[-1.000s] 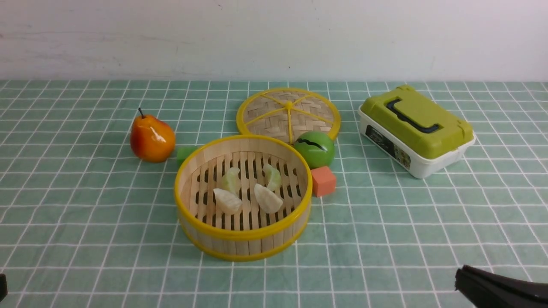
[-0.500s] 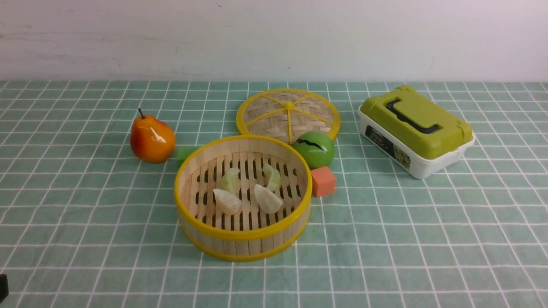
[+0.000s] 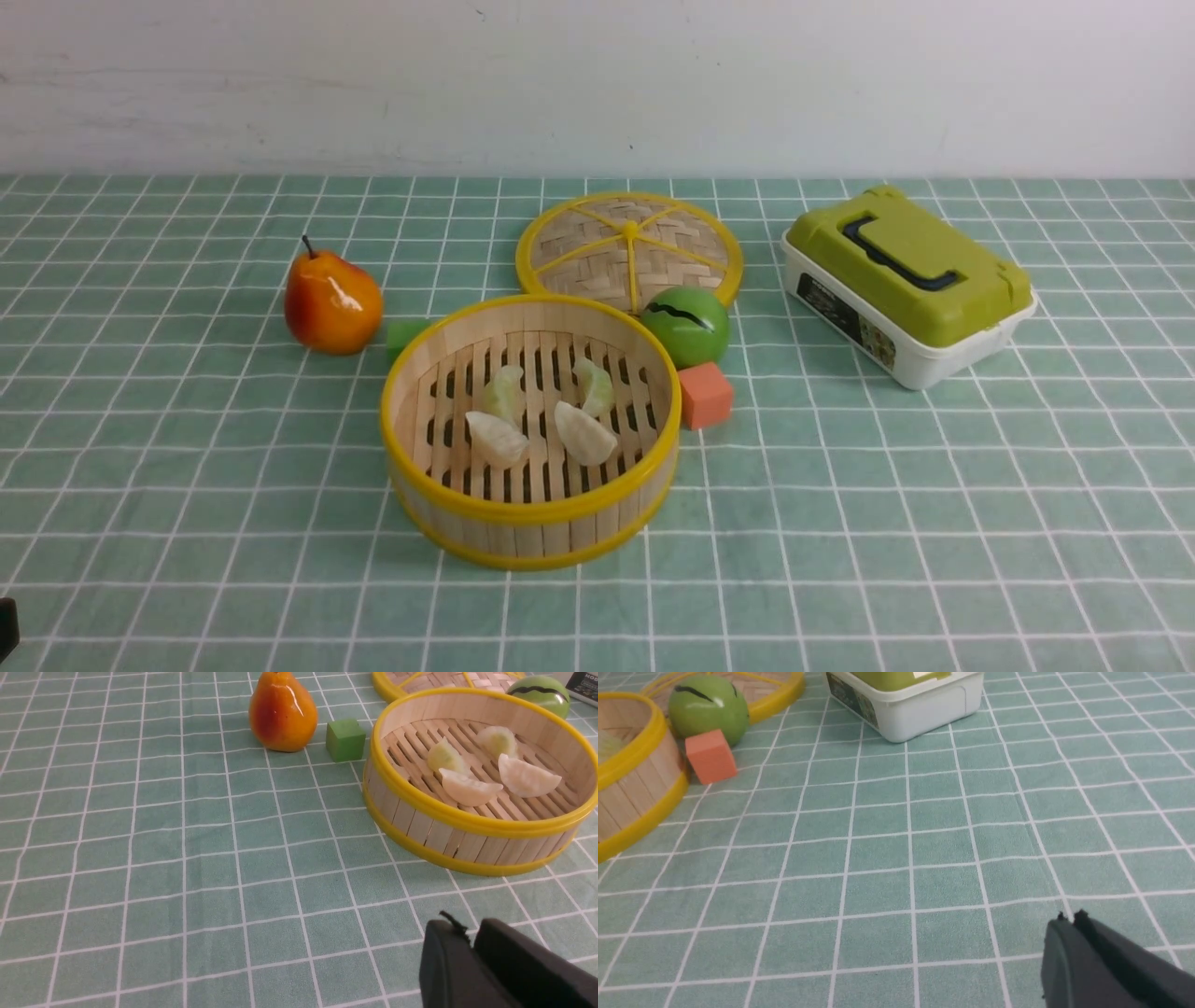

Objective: Put the dumplings into the steamer on the table with the blue tablecloth.

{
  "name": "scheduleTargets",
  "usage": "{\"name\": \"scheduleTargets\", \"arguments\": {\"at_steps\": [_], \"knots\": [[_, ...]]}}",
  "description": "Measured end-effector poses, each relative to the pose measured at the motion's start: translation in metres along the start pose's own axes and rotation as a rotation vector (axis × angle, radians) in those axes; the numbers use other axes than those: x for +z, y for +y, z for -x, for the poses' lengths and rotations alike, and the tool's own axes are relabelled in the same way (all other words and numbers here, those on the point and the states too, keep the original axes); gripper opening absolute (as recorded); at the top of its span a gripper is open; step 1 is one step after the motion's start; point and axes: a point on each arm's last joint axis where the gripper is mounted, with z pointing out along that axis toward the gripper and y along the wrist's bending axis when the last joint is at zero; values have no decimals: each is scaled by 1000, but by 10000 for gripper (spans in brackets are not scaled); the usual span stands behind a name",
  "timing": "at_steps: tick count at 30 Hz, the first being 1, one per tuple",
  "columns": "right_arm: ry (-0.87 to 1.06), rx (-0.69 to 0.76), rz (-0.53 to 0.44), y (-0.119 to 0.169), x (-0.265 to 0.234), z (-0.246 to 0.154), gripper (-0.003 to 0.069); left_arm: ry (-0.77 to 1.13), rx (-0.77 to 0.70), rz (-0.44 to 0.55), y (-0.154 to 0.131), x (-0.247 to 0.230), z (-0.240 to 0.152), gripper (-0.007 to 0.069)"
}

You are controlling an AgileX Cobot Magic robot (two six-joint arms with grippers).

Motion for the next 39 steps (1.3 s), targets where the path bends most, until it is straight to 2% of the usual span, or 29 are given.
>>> {"name": "scheduleTargets", "arguments": {"at_steps": [30, 34, 38, 39], "knots": [[3, 7, 2, 0, 0, 0, 32, -3, 1, -1, 0, 1, -1, 91], [3, 7, 3, 0, 0, 0, 32, -9, 6, -4, 1, 3, -14, 92], [3, 7, 3, 0, 0, 0, 32, 10, -9, -14, 2, 8, -47, 96], [3, 7, 3, 0, 0, 0, 33, 27, -25, -22, 2, 12, -67, 97]]}}
